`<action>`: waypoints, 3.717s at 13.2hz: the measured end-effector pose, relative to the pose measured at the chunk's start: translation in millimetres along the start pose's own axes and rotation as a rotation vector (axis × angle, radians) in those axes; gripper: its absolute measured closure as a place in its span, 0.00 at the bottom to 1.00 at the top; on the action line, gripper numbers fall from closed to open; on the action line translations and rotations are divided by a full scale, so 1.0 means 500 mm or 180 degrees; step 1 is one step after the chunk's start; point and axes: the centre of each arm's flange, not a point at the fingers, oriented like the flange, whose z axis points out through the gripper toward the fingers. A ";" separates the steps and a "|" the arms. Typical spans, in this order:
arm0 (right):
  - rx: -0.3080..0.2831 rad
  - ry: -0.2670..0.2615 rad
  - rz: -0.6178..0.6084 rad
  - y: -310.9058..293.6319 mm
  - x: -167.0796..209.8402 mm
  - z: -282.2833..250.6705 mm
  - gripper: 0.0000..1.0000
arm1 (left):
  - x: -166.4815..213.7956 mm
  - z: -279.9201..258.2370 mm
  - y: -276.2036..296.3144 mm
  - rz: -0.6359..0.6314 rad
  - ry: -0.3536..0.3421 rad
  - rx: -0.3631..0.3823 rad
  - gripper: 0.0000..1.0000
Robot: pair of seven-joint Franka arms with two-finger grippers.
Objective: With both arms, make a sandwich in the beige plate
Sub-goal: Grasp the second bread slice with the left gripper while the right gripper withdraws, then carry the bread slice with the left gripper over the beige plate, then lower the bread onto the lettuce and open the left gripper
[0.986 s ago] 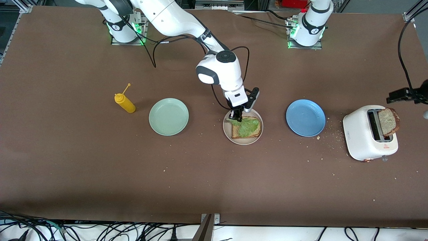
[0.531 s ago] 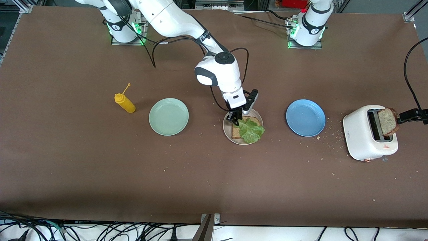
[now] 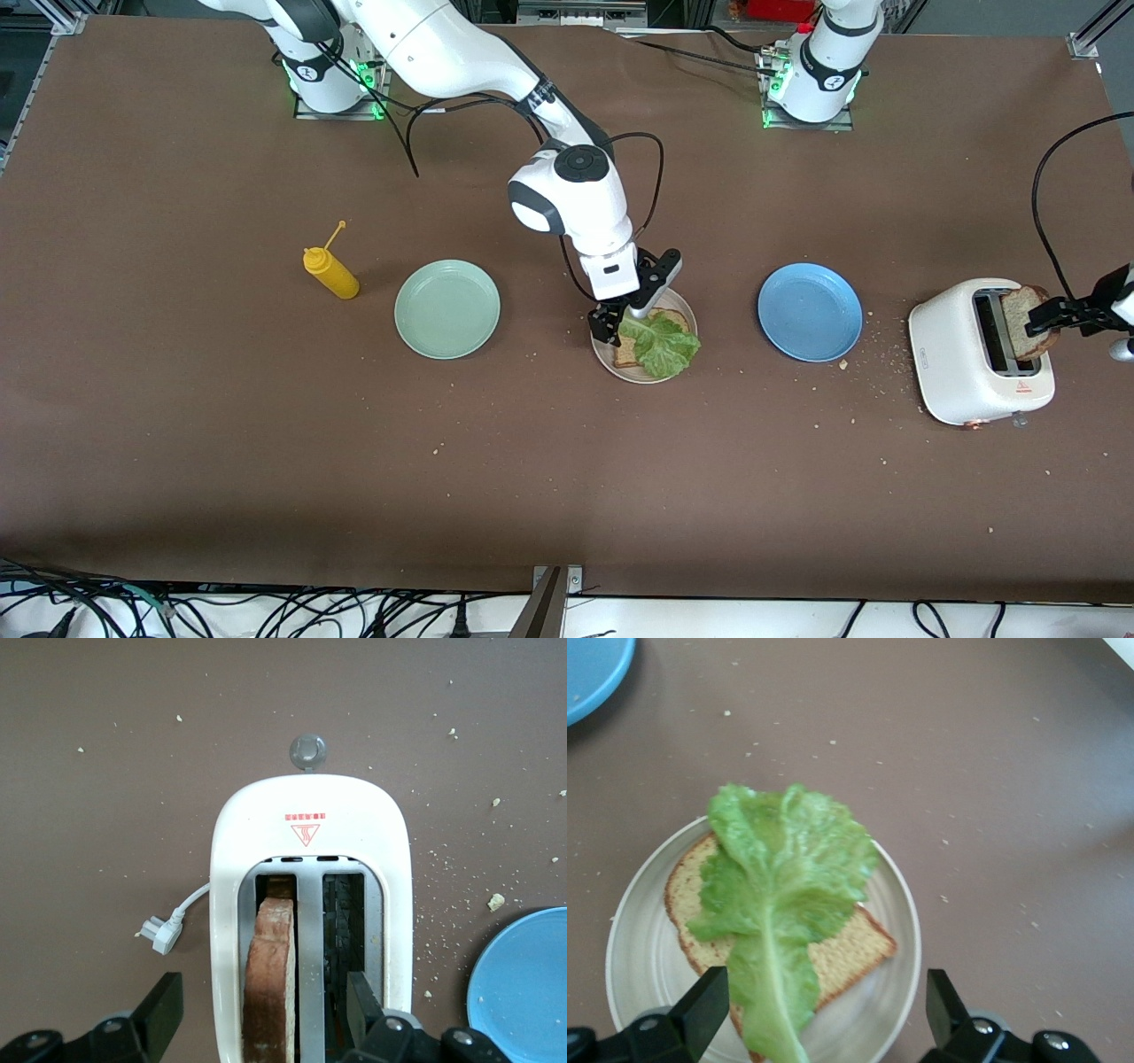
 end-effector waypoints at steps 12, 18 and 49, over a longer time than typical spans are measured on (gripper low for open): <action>0.0228 -0.1307 0.1467 0.509 -0.119 -0.473 0.01 | -0.037 -0.105 0.004 -0.0026 -0.0074 0.0055 0.92; -0.0016 -0.1736 0.1953 0.705 -0.272 -0.570 0.00 | -0.009 -0.292 0.161 0.0366 -0.0346 -0.0037 0.92; -0.0107 -0.1524 0.2656 0.887 -0.429 -0.724 0.00 | 0.035 0.440 0.737 0.0318 -0.0963 -0.4412 0.92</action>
